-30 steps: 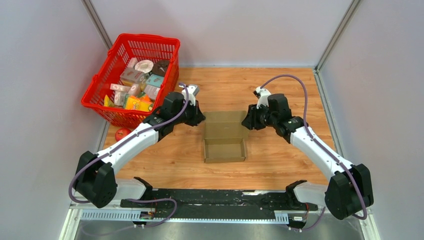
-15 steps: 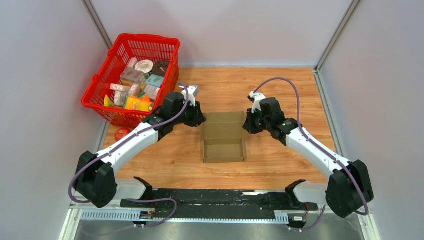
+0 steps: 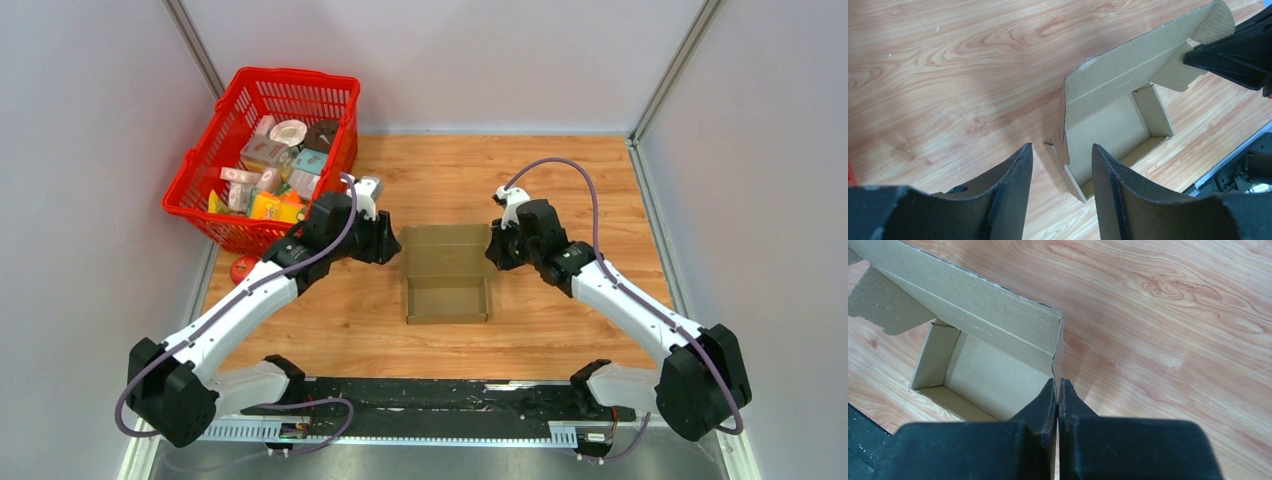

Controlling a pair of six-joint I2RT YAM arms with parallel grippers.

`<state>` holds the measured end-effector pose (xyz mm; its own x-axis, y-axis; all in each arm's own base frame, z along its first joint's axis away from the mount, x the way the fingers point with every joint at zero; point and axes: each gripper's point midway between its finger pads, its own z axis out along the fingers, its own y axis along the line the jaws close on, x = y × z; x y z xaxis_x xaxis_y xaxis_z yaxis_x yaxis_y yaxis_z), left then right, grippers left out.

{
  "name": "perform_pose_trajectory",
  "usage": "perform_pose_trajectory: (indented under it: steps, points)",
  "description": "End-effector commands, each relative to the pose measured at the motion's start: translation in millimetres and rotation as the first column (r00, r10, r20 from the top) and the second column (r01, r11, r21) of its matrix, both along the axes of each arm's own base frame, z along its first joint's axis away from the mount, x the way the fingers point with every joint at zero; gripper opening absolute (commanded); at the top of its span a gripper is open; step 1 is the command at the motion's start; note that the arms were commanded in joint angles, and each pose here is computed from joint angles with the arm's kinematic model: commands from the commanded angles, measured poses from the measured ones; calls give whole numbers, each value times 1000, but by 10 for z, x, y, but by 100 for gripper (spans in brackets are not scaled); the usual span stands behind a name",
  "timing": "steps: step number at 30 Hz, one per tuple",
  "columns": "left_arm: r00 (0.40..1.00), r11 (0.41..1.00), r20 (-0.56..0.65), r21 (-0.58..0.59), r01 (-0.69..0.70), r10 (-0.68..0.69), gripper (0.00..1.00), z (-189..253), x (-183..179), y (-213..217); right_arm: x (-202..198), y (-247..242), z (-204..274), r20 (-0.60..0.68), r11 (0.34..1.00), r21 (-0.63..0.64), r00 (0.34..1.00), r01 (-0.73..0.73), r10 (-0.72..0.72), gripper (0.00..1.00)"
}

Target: Fold the paper box

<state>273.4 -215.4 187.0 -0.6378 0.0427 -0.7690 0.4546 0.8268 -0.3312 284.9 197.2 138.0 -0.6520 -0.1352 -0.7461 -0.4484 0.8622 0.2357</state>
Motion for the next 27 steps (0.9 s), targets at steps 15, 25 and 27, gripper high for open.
perform_pose_trajectory:
  steps: [15,25,27]
  points:
    - [992,985,-104,145,89,-75,28,-237,58,-252,109,9,307,118,1000,28,993,5,-8,0]
    - [1000,964,10,267,-5,3,0,-142,384,-341,375,-15,491,170,984,62,970,165,-173,0]
    - [997,968,55,244,-59,47,0,-55,474,-365,468,-26,571,169,959,126,947,254,-273,0]
